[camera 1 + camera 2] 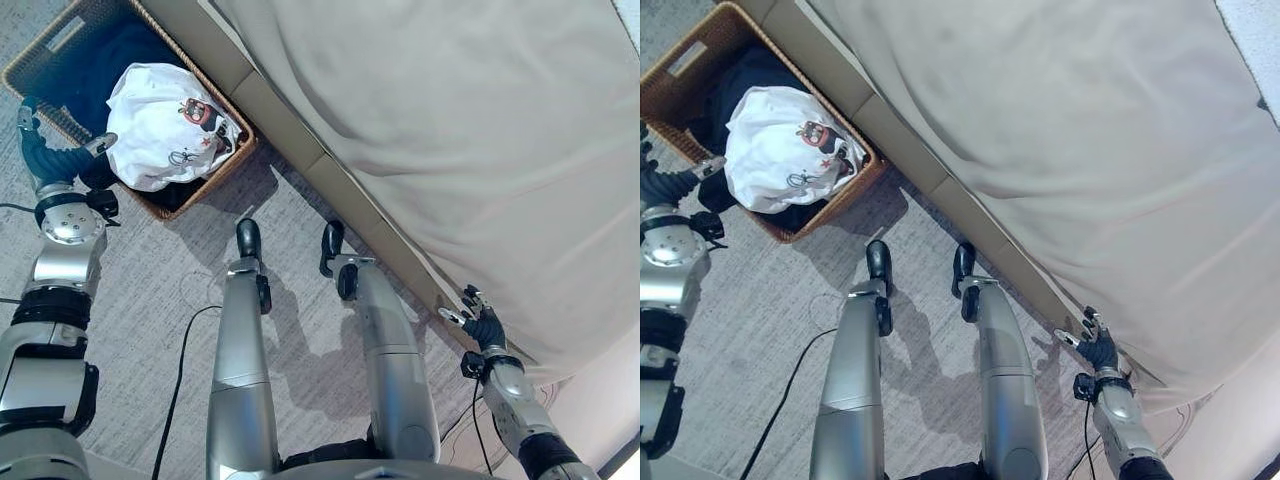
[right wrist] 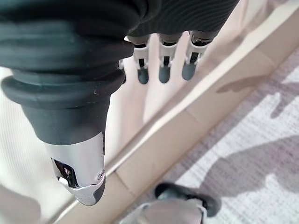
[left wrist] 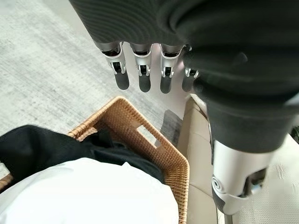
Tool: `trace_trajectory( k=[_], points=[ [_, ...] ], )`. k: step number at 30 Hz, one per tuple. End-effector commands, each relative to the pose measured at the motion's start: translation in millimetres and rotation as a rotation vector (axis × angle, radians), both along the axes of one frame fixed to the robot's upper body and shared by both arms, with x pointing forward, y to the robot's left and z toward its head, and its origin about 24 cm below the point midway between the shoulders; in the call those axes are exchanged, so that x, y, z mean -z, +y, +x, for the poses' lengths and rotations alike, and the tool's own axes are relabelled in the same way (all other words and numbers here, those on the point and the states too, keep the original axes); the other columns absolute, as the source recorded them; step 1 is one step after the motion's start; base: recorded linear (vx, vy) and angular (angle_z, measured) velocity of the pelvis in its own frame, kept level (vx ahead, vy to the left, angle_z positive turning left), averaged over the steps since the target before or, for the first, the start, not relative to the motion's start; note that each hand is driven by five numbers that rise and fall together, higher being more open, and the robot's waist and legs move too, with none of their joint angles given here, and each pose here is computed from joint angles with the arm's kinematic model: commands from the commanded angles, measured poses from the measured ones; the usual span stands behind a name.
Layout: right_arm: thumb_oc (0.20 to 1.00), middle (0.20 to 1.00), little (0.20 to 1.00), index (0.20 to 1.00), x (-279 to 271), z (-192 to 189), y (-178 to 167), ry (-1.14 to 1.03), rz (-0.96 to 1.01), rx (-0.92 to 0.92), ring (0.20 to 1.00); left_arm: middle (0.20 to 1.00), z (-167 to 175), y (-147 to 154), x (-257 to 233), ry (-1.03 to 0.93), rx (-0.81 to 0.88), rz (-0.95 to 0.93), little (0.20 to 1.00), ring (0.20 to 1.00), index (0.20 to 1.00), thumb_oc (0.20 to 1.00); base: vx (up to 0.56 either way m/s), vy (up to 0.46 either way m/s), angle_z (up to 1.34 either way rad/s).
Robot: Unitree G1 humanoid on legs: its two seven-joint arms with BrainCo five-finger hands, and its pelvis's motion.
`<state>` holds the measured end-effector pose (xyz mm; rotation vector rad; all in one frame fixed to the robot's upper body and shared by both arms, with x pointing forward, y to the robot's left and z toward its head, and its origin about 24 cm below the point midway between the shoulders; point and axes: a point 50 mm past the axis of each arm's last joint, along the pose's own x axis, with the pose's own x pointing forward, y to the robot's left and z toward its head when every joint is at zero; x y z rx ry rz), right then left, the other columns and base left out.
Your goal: Pick up clothes into the bucket
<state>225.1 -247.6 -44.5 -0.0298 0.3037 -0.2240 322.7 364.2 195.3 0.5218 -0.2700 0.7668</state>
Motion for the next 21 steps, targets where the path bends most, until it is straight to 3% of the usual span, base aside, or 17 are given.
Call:
trace_trajectory(
  k=[1,5,6,9,12,16,21],
  points=[
    [1.000,1.000,1.000,1.000,-6,1,-9,-0.017,-0.044,-0.010,1.000,1.000,-11,11,-2,-0.009,-0.045,0.052,1.000,1.000,1.000,1.000,-0.01,-0.060,-0.08],
    [1.000,1.000,1.000,1.000,-3,4,-11,0.008,-0.065,-0.005,1.000,1.000,-20,-2,46,-0.011,0.043,-0.117,1.000,1.000,1.000,1.000,0.01,-0.055,-0.10],
    [1.000,1.000,1.000,1.000,2,4,-10,0.046,-0.096,-0.010,1.000,1.000,-27,-11,83,0.015,0.083,-0.265,1.000,1.000,1.000,1.000,0.03,-0.021,-0.11],
    [1.000,1.000,1.000,1.000,7,3,-12,0.076,-0.107,-0.007,1.000,1.000,-34,-21,115,0.031,0.132,-0.415,1.000,1.000,1.000,1.000,0.00,-0.041,-0.15],
    [1.000,1.000,1.000,1.000,24,-12,-17,0.175,-0.124,0.015,1.000,1.000,-55,-61,176,0.123,0.263,-0.635,1.000,1.000,1.000,1.000,0.11,-0.051,0.01],
    [1.000,1.000,1.000,1.000,34,-26,-22,0.244,-0.141,0.016,1.000,1.000,-70,-74,199,0.183,0.300,-0.711,1.000,1.000,1.000,1.000,0.16,-0.049,0.03],
    [1.000,1.000,1.000,1.000,62,-66,-26,0.432,-0.163,0.002,1.000,1.000,-121,-95,263,0.461,0.304,-0.827,1.000,1.000,1.000,1.000,0.15,-0.066,0.12]
  ],
)
